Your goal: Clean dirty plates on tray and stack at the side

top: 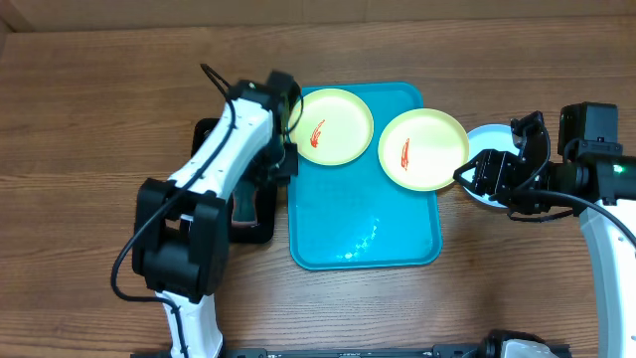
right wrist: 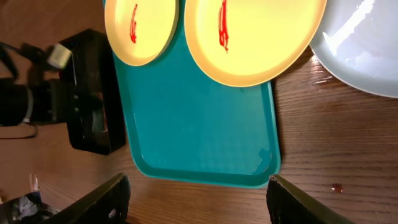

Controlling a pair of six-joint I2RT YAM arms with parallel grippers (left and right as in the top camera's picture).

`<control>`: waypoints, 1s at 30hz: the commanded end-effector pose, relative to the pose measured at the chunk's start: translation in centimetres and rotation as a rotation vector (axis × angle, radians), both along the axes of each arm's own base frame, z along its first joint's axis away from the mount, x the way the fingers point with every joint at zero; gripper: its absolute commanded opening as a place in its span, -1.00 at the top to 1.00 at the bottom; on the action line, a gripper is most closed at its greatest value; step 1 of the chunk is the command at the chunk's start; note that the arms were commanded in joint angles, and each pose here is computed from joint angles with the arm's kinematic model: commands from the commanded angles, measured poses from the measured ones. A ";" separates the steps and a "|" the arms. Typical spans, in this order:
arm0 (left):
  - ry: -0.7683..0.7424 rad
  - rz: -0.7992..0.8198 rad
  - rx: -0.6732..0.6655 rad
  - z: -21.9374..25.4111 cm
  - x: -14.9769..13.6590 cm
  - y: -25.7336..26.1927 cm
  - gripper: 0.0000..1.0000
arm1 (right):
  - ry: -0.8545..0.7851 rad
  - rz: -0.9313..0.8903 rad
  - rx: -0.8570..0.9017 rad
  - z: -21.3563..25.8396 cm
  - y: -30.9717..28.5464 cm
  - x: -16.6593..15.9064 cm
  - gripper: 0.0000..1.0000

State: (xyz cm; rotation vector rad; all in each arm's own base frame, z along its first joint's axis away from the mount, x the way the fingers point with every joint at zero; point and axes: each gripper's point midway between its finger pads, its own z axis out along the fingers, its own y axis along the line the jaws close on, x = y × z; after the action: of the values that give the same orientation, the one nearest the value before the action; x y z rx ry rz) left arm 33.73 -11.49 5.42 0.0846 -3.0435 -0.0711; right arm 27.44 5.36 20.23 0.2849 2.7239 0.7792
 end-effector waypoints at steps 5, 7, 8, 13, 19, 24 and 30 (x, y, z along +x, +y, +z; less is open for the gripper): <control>0.013 -0.005 0.030 -3.6 -1.3 0.5 0.92 | -0.023 0.013 -0.012 0.4 0.0 0.2 -0.44; 0.003 -0.004 0.025 -3.6 -1.0 0.4 0.92 | -0.024 0.013 -0.013 0.4 0.0 0.2 -0.44; 0.001 -0.004 0.024 -3.6 -1.0 0.4 0.91 | -0.024 0.013 -0.013 0.4 0.0 0.2 -0.43; 0.002 0.006 0.017 -3.6 -1.0 0.2 0.91 | -0.025 0.013 -0.013 0.4 0.0 0.2 -0.44; 0.015 0.042 -0.042 -3.6 -1.2 -0.9 0.92 | -0.027 0.013 -0.013 0.4 0.0 0.2 -0.43; 0.029 0.065 -0.090 -3.5 -1.3 -1.8 0.91 | -0.032 0.013 -0.014 0.5 0.0 0.3 -0.44; 0.032 0.095 -0.092 -3.5 -1.4 -1.8 0.92 | -0.031 0.013 -0.014 0.5 0.0 0.3 -0.43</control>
State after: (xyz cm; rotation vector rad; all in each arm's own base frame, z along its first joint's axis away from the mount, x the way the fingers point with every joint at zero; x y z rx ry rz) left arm 32.94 -12.42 2.26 0.1438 -3.0401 0.0066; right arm 27.59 5.23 20.21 0.2835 2.7200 0.7675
